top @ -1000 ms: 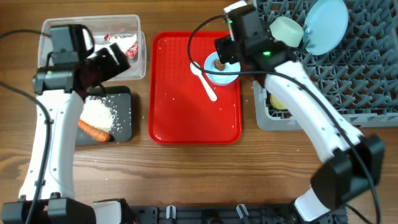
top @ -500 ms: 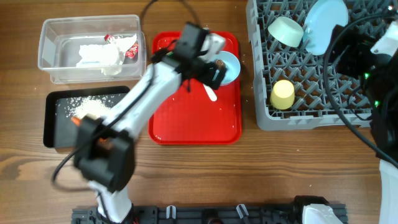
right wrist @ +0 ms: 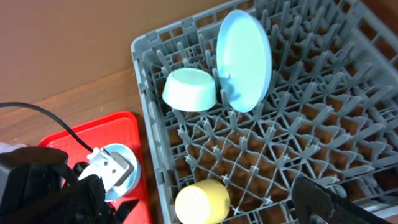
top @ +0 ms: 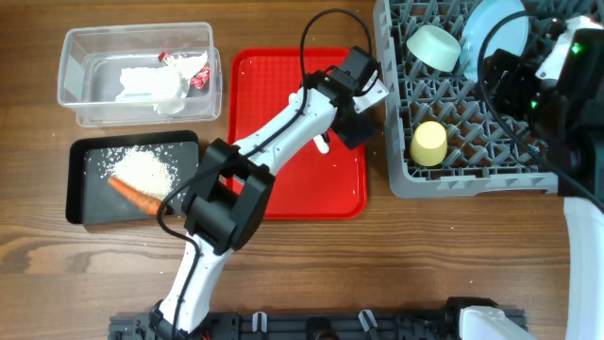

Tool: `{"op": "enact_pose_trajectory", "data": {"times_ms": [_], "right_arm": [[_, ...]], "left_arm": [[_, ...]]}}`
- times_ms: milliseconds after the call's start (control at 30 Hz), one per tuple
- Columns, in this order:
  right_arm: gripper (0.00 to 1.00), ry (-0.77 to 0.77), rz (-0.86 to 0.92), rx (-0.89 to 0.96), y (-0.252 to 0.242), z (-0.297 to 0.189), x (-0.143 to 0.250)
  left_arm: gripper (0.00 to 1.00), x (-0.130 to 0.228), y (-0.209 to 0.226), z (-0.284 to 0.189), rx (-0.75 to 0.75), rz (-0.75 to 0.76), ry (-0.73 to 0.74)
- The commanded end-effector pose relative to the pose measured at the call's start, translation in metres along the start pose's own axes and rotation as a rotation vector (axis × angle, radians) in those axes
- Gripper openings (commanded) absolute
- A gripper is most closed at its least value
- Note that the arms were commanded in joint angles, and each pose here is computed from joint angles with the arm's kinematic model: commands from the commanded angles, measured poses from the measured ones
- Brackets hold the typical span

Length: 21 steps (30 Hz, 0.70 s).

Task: Sort waste into correct bins and load items into the dishwasher rack
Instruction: 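Reach left gripper to the light-blue bowl with mushroom and grasp it, then tip the light-blue bowl over the black tray to dump the mushroom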

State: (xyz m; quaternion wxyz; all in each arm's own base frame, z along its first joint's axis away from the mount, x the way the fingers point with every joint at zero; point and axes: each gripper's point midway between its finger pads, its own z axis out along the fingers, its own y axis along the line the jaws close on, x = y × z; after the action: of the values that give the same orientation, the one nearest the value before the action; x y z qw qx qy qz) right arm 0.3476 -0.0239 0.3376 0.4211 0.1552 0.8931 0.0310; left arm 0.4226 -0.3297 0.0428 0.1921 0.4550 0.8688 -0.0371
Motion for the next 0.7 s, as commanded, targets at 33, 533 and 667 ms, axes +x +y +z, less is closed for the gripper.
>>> {"op": "enact_pose_trajectory", "data": {"times_ms": [33, 533, 667], "right_arm": [[1.00, 0.040, 0.014, -0.016, 0.003, 0.011, 0.006], [0.99, 0.047, 0.012, -0.014, 0.003, 0.011, 0.008], [0.99, 0.048, 0.012, -0.014, 0.003, 0.011, 0.008]], "left_arm": [[0.47, -0.007, 0.007, -0.002, -0.019, 0.010, -0.021], [0.04, 0.014, 0.014, 0.020, -0.078, -0.098, 0.058], [0.04, -0.001, 0.024, -0.020, -0.117, -0.176, -0.001]]}}
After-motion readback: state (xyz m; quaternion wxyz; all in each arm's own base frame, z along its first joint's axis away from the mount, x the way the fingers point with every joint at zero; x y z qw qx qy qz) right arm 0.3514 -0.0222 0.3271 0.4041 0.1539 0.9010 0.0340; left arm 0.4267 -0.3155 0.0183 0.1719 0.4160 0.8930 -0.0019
